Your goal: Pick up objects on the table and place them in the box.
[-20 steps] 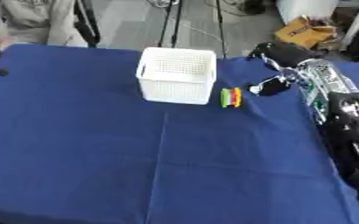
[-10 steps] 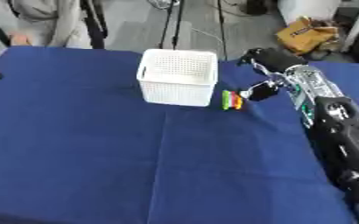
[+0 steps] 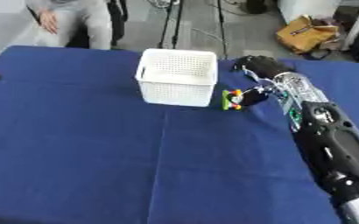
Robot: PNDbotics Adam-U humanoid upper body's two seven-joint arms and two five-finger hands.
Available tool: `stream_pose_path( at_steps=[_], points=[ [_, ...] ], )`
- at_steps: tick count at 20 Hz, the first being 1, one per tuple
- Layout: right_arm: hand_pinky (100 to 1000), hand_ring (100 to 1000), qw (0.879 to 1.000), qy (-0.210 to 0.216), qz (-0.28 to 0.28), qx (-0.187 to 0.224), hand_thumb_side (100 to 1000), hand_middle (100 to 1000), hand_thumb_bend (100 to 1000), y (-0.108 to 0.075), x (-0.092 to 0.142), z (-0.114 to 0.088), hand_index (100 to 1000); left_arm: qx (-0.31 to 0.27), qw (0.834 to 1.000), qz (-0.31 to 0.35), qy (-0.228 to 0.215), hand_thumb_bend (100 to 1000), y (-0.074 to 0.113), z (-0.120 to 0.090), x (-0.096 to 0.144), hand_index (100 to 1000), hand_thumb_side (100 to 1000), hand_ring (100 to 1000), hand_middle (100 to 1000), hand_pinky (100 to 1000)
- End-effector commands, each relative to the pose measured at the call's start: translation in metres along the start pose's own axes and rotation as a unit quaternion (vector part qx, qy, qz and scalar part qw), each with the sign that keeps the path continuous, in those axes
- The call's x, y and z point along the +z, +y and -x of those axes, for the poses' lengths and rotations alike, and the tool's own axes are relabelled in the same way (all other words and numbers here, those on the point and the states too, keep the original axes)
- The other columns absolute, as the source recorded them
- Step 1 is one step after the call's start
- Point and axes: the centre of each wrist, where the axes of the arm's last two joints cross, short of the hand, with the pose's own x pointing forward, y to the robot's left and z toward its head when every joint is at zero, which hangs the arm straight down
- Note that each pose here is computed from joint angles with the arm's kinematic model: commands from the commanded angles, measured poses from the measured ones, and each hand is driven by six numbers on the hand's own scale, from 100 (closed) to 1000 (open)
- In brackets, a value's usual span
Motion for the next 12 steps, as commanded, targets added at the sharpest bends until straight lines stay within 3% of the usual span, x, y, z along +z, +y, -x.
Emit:
stream_pose_path(
  at_steps=[1,12],
  points=[
    [723,780,1.000,0.007,0.010,0.005,393,786,465,-0.0135,-0.0015,0.0044,871,-0.003,1.000,0.005,-0.022,295,0.0025,-0.0105,-0.0086,819,1000,816,713,677],
    [731,782,0.999,0.023,-0.022,0.016,380,784,462,-0.0053,0.0007,0.0106,864,-0.002,1.000,0.009,-0.026,293,0.0015,-0.0123,-0.0101,819,1000,816,707,677]
  ],
)
